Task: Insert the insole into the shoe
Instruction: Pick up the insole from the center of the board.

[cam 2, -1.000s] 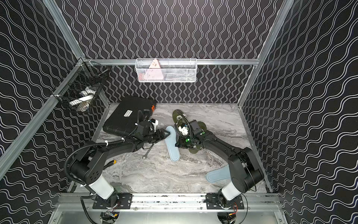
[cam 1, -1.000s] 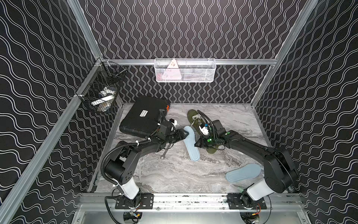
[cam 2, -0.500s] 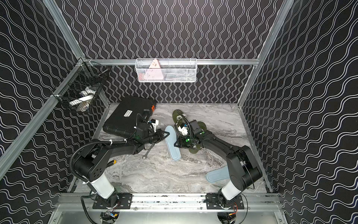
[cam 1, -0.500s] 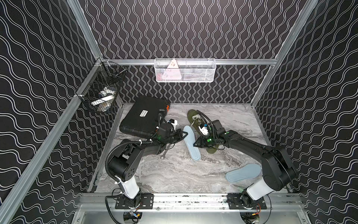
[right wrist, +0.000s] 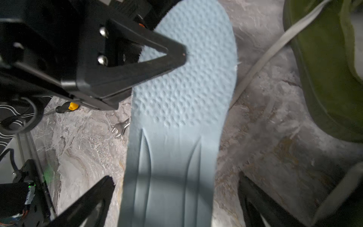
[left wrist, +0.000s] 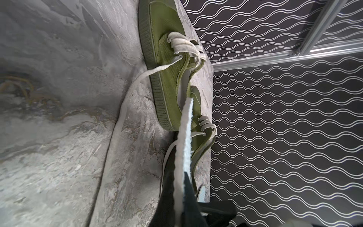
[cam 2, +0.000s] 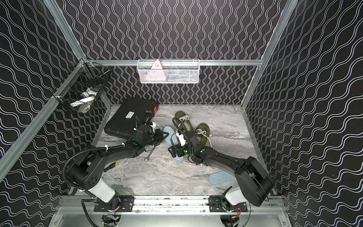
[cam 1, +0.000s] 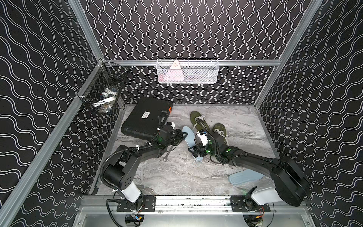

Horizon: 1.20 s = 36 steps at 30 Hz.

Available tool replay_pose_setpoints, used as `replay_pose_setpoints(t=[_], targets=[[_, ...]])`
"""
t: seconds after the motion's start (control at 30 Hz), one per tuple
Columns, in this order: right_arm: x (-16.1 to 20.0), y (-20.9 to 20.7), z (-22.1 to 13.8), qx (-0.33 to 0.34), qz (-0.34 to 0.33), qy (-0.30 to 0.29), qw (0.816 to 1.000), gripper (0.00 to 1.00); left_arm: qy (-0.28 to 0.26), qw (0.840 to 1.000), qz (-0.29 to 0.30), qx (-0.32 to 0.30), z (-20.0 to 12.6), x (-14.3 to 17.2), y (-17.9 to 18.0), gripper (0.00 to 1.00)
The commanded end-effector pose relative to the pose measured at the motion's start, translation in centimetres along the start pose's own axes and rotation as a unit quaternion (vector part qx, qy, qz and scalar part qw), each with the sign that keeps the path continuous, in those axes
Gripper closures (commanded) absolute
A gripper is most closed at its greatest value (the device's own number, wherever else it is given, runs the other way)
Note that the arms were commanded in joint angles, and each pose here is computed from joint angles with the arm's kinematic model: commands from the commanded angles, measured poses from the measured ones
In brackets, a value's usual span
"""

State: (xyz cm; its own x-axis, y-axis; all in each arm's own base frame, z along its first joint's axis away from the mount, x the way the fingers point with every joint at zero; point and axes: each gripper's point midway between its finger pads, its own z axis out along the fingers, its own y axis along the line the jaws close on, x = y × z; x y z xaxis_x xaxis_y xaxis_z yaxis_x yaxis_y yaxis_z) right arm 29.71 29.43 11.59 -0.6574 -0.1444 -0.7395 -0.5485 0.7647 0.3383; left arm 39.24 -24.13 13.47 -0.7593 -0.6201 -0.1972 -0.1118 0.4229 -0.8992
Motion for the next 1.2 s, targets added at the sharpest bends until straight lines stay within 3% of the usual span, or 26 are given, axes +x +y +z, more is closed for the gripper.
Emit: replay_pose_setpoints(t=[0.0, 0.3, 0.43, 0.77, 0.87, 1.03, 1.17], targets=[[-2.5, -0.1, 0.9, 0.018, -0.014, -0.056, 0.998, 0.00, -0.005, 1.000, -0.016, -0.007, -0.3, -0.3, -0.3, 1.00], [-3.5, 0.4, 2.8, 0.013, -0.020, -0.068, 0.997, 0.00, -0.004, 1.000, -0.025, -0.004, -0.6, -0.1, -0.4, 1.00], [-3.3, 0.6, 2.9, 0.006, -0.021, -0.066, 0.998, 0.05, -0.003, 1.000, -0.031, -0.001, -0.5, 0.0, -0.2, 1.00], [-2.2, 0.8, 3.2, -0.002, -0.026, -0.042, 0.999, 0.28, -0.002, 0.999, -0.049, 0.010, -0.2, 0.1, 0.0, 1.00], [-2.1, 0.7, 3.1, 0.000, -0.027, -0.041, 0.999, 0.42, -0.001, 0.999, -0.051, 0.012, -0.2, 0.2, 0.2, 1.00], [-2.1, 0.7, 2.9, 0.007, -0.023, -0.025, 0.999, 0.54, 0.004, 0.998, -0.052, 0.019, 0.0, 0.3, 0.0, 0.68], [-1.7, 0.1, 2.6, 0.023, -0.015, -0.007, 1.000, 0.58, 0.005, 0.999, -0.039, 0.027, 0.0, 0.1, -0.7, 0.54]])
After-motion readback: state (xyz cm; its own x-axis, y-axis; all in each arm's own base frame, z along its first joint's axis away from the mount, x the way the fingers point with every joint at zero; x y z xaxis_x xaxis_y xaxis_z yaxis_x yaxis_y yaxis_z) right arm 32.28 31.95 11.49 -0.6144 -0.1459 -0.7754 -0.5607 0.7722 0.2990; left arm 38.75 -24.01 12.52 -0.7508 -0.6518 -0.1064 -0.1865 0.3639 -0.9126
